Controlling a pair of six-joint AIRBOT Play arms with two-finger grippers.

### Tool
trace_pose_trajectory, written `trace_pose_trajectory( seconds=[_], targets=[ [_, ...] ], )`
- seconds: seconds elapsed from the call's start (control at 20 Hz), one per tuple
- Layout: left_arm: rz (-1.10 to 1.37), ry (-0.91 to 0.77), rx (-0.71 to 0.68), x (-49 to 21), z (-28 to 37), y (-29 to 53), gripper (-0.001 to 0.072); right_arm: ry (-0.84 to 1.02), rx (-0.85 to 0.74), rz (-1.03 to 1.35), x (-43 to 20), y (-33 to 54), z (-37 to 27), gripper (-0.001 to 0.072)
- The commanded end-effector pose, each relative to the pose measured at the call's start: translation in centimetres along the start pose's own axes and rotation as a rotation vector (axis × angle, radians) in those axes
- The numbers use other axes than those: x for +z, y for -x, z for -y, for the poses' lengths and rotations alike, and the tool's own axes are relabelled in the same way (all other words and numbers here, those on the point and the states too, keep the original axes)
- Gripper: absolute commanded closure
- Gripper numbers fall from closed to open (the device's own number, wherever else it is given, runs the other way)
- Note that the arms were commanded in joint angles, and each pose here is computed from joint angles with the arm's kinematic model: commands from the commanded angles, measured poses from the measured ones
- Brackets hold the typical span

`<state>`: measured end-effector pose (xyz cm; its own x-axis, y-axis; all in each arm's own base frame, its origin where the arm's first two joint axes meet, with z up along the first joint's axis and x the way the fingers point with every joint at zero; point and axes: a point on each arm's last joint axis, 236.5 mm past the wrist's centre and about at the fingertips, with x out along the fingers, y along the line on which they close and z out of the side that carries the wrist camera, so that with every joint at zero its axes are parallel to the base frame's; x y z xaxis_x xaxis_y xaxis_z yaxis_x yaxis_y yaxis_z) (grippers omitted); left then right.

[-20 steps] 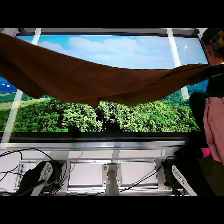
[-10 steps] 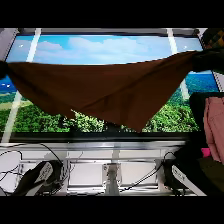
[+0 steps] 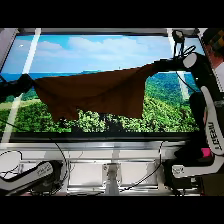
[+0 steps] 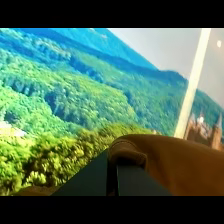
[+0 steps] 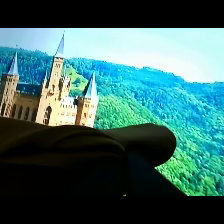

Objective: Fold the clothes and pants, and hang the long-sleeved shirts on hangers.

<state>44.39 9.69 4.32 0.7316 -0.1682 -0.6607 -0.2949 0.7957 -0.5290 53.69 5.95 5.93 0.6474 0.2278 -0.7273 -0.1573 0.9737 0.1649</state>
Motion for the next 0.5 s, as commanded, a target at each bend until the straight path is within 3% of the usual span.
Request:
trace_pose_trajectory(
  seconds=[0.0, 0.1, 0.15, 0.25, 0.3, 0.45],
  targets=[
    [0.033, 0.096, 0.03, 0.4, -2.6, -3.3, 0.0688, -0.081, 0.025, 0.097, 1.6, -2.9, -0.1, 0.0698],
    [-0.009, 0.112, 0.041, -0.9, -3.5, -4.9, 0.0687, -0.079, 0.021, 0.156, 3.0, -2.8, -0.4, 0.0685],
    [-0.026, 0.11, 0.047, -1.4, -4.0, -5.5, 0.0667, -0.076, 0.02, 0.173, 3.4, -2.8, -0.6, 0.0609],
    [-0.039, 0.031, 0.055, -1.8, -4.7, -6.1, 0.0425, -0.068, 0.02, 0.186, 3.7, -2.8, -0.9, 0.032],
    [-0.029, -0.02, 0.059, -1.6, -4.8, -6.1, 0.0401, -0.062, 0.019, 0.186, 3.7, -2.8, -1.0, 0.0265],
    [-0.034, -0.155, 0.059, -1.3, -4.8, -5.3, 0.0401, -0.027, 0.0, 0.159, 3.1, -2.8, -0.6, 0.0265]
  ],
)
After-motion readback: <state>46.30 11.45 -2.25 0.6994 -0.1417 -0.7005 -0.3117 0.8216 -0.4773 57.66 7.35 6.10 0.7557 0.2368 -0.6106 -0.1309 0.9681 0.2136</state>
